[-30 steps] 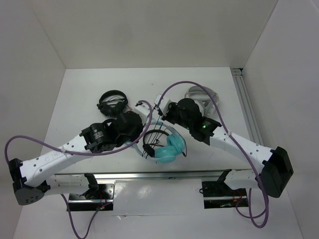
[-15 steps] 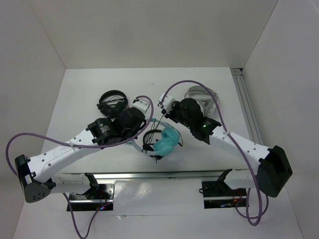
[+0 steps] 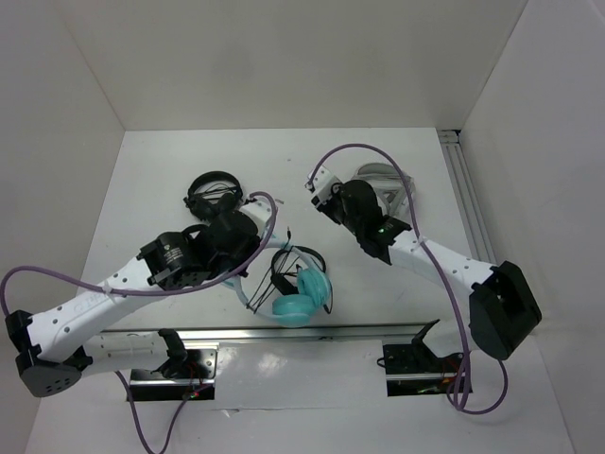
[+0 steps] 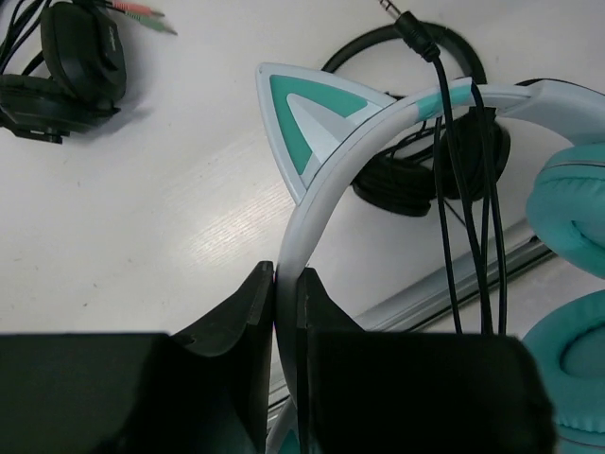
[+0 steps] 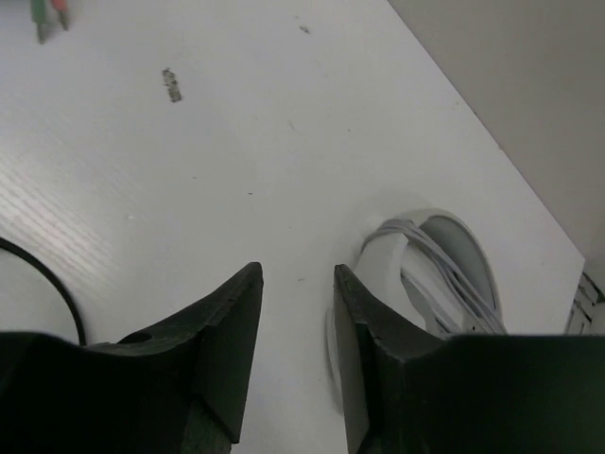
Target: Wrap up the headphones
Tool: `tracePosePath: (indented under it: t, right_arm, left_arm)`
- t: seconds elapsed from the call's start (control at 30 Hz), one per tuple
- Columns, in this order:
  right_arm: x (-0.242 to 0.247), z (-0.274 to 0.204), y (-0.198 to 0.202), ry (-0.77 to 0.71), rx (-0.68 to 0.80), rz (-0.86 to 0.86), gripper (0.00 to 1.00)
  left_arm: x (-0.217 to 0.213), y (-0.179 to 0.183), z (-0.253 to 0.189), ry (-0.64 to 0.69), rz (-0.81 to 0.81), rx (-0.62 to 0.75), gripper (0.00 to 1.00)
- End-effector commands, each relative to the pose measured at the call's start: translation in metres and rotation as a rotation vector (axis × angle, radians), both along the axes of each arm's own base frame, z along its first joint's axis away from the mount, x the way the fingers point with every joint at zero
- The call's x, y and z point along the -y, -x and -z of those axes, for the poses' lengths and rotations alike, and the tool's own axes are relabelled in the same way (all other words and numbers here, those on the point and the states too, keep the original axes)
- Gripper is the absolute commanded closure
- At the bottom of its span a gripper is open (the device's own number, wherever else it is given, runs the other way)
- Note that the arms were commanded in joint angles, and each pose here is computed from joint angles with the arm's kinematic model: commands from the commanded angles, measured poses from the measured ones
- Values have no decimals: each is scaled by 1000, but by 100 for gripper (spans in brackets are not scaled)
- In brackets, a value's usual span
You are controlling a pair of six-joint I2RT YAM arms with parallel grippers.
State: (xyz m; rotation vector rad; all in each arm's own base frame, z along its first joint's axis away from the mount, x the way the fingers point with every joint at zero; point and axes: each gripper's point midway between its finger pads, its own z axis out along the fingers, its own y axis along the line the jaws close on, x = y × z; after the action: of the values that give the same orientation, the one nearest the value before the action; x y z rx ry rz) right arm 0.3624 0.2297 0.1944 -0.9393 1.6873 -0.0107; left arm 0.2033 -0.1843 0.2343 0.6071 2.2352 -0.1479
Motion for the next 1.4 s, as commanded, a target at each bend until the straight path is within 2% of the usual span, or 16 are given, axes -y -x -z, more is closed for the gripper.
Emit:
tracePosePath:
  t: [0.0, 0.07, 0.23, 0.33, 0.4, 0.43, 0.53, 0.6, 0.67, 0.83, 1.0, 1.17, 1.23, 1.27, 1.3, 1.37]
  right_arm:
    - [10, -28, -19, -47, 90, 94, 56]
    - [13, -30, -21, -47, 90, 103, 49]
    - [19, -30, -24, -60, 85, 131, 49]
    - [27, -38, -28, -99, 100, 185, 45]
    - [30, -50, -30, -168, 102, 221, 40]
    - [32, -56, -33, -198, 103, 238, 34]
    - [39, -77, -36, -273, 86, 304, 31]
    - [41, -105, -33, -335, 103, 319, 12]
    - [43, -111, -27, -362, 72, 333, 1]
    - [57, -144, 1, -496, 56, 355, 1]
    - [65, -161, 34, -596, 45, 360, 1]
    - [74, -168, 54, -650, 33, 375, 1]
    - [73, -167, 56, -662, 24, 368, 1]
    - [74, -166, 57, -651, 14, 372, 1]
    - [72, -163, 59, -643, 5, 366, 1]
    - [69, -162, 60, -634, -10, 354, 1]
  left_arm:
    - [5, 7, -19, 53, 47, 6, 100]
    - [7, 8, -16, 50, 53, -4, 100]
    - [4, 3, -8, 9, 20, -11, 100]
    - [-2, -2, 0, -43, -27, -17, 100]
    - [-6, -7, 6, -81, -59, -18, 100]
    - [-5, -7, 8, -89, -59, -23, 100]
    - [-4, -14, 7, -92, -87, -22, 100]
    - [0, -22, -3, -41, -99, -9, 100]
    - [1, -31, -10, 7, -119, -2, 100]
    - [13, -64, -24, 122, -149, 25, 100]
    - [7, -120, -8, 171, -312, 9, 100]
    - [20, -180, 13, 185, -369, 45, 100]
    - [34, -211, 1, 205, -363, 122, 100]
    - [39, -225, 24, 164, -357, 87, 100]
    - [45, -242, 10, 199, -361, 116, 100]
    - [51, -264, 16, 200, -358, 122, 100]
